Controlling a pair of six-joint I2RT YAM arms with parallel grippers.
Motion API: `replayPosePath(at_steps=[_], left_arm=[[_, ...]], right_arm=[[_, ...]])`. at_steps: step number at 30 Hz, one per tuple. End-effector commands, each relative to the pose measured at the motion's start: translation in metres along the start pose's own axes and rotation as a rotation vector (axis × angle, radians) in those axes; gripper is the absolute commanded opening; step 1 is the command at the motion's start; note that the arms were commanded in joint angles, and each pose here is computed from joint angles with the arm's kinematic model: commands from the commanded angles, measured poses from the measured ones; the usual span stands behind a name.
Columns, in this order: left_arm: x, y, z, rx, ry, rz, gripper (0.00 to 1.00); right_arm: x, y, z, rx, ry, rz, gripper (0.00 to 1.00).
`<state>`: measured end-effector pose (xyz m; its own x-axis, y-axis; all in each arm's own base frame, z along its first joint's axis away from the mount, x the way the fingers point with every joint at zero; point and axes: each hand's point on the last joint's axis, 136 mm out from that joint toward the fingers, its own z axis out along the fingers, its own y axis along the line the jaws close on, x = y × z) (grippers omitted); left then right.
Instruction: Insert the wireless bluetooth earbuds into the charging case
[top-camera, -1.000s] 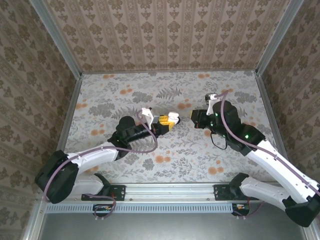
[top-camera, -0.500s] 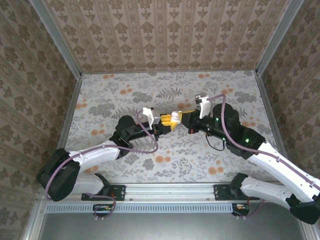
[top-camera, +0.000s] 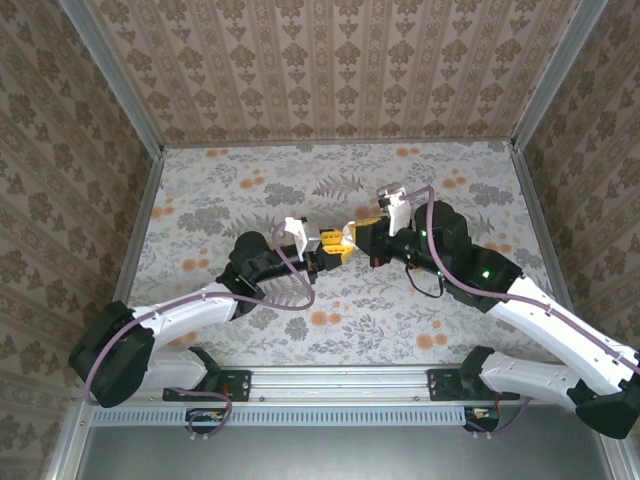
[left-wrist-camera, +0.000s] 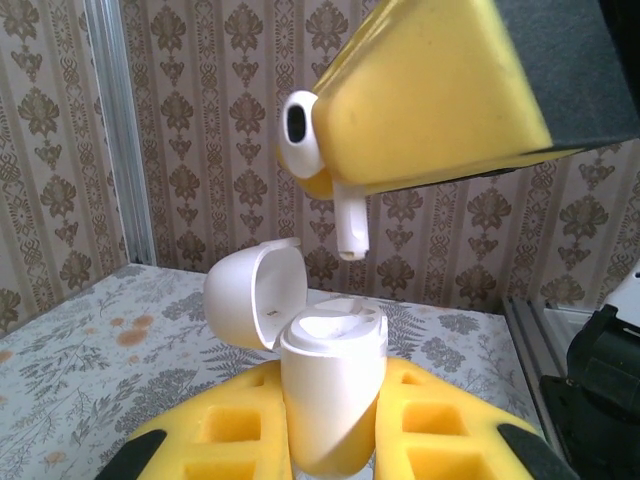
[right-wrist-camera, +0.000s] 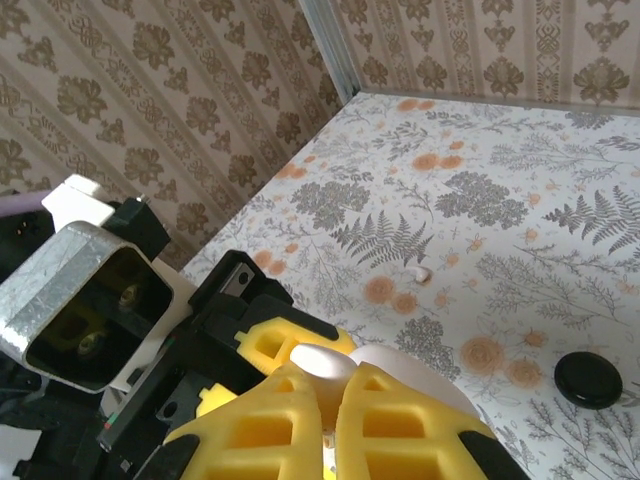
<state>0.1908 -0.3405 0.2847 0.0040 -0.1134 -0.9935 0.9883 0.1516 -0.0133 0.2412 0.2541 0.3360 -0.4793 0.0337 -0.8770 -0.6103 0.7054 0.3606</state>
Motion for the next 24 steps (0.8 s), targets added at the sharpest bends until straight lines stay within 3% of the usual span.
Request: replayPosePath(at_steps=[1,24], left_arm=[[-0.022,-0.004,0.002,0.013,-0.048,0.05,0.0],[-0.029,0.0,0.003,-0.014,-0.066,0.028,0.0]], right_arm=[[0.0,-0.001,0.0,0.025,0.008,-0.032,0.07],[0.024,-0.018,0.012,0.1,0.063,-0.074,0.07]])
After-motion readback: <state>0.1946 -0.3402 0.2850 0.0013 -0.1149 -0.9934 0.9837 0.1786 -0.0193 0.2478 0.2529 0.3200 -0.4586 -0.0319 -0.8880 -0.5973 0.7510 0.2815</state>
